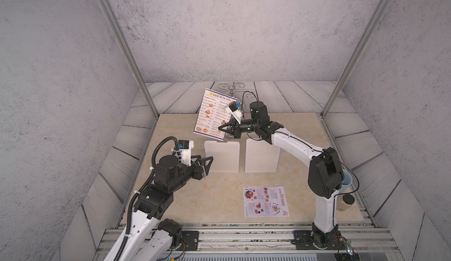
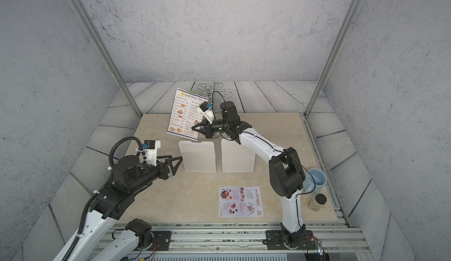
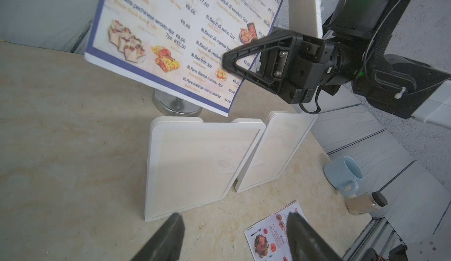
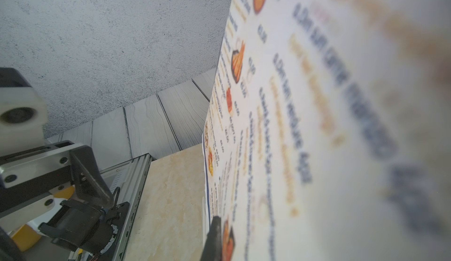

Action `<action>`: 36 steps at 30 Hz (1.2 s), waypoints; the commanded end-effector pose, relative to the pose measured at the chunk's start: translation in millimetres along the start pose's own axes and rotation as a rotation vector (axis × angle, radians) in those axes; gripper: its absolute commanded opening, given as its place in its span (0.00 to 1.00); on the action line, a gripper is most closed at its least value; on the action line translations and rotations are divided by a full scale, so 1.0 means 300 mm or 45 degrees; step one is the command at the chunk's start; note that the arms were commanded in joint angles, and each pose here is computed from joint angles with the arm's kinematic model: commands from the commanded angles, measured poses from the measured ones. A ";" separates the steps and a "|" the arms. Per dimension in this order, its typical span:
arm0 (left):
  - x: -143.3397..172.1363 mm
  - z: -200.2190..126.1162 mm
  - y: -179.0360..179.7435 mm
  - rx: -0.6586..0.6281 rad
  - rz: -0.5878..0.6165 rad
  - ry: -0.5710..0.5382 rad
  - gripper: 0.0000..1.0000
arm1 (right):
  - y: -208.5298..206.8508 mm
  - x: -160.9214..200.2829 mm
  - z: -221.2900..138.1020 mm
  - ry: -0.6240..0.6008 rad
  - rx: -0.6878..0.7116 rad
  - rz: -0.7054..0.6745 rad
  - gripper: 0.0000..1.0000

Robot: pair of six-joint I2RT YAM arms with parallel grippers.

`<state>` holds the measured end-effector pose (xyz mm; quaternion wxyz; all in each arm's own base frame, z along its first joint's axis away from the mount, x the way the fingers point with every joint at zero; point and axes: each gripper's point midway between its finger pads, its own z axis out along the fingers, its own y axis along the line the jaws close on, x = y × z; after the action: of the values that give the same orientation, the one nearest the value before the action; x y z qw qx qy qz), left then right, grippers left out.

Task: Insert the menus into the narrow rack
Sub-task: Insert the menu into the narrow rack.

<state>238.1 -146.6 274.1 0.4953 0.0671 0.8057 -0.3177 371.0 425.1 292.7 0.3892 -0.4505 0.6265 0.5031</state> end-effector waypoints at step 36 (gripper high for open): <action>0.005 -0.020 -0.003 0.000 0.015 -0.004 0.71 | 0.052 0.063 -0.037 0.026 0.006 0.004 0.00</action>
<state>232.9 -144.1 274.0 0.4946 0.0668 0.8066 -0.3169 362.4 418.5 240.2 0.3477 -0.4392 0.6596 0.5012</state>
